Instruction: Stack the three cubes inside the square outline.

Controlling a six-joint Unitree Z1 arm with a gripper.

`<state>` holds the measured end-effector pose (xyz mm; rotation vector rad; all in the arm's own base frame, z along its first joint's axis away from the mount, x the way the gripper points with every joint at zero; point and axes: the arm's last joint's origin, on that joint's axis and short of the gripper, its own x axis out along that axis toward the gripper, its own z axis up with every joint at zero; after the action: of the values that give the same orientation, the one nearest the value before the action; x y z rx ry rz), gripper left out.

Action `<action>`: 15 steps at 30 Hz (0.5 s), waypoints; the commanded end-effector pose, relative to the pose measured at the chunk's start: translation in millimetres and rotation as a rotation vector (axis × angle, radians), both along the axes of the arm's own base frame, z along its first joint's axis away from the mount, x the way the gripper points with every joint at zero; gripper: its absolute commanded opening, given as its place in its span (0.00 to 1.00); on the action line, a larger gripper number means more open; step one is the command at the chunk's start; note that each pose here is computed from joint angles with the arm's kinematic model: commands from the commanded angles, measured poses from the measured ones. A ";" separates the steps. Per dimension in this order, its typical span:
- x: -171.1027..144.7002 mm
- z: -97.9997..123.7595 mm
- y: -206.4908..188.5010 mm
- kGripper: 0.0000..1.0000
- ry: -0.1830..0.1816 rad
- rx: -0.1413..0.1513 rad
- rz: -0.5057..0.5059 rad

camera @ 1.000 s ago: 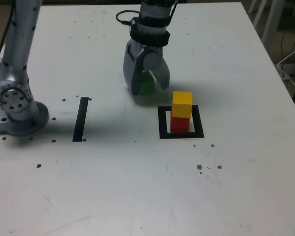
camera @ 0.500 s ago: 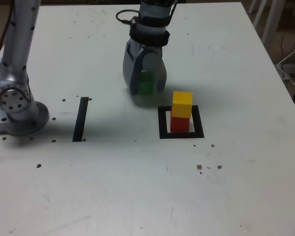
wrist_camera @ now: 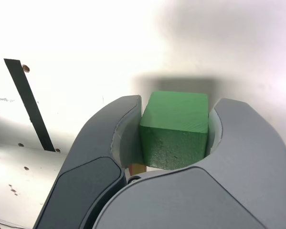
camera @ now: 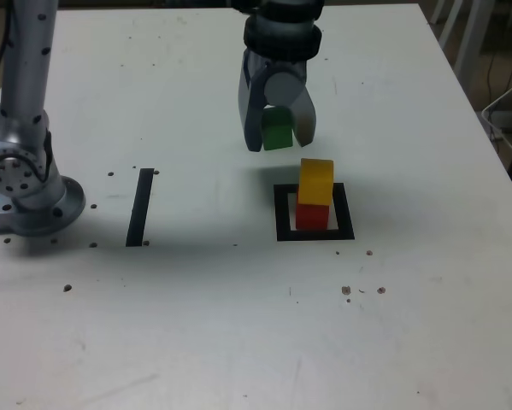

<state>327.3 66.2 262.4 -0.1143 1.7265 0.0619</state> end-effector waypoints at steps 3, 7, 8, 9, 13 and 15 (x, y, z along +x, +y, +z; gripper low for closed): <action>4.9 11.5 -7.5 0.26 -0.016 0.014 -0.027; 9.5 21.7 -14.3 0.26 -0.028 0.028 -0.056; 10.4 23.8 -15.9 0.26 -0.030 0.031 -0.064; 11.4 25.8 -17.5 0.26 -0.031 0.033 -0.072; 16.1 32.6 -25.8 0.26 -0.034 0.034 -0.108; 18.9 35.6 -31.0 0.26 -0.032 0.032 -0.129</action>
<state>342.9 39.0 296.9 0.0049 1.6904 0.0059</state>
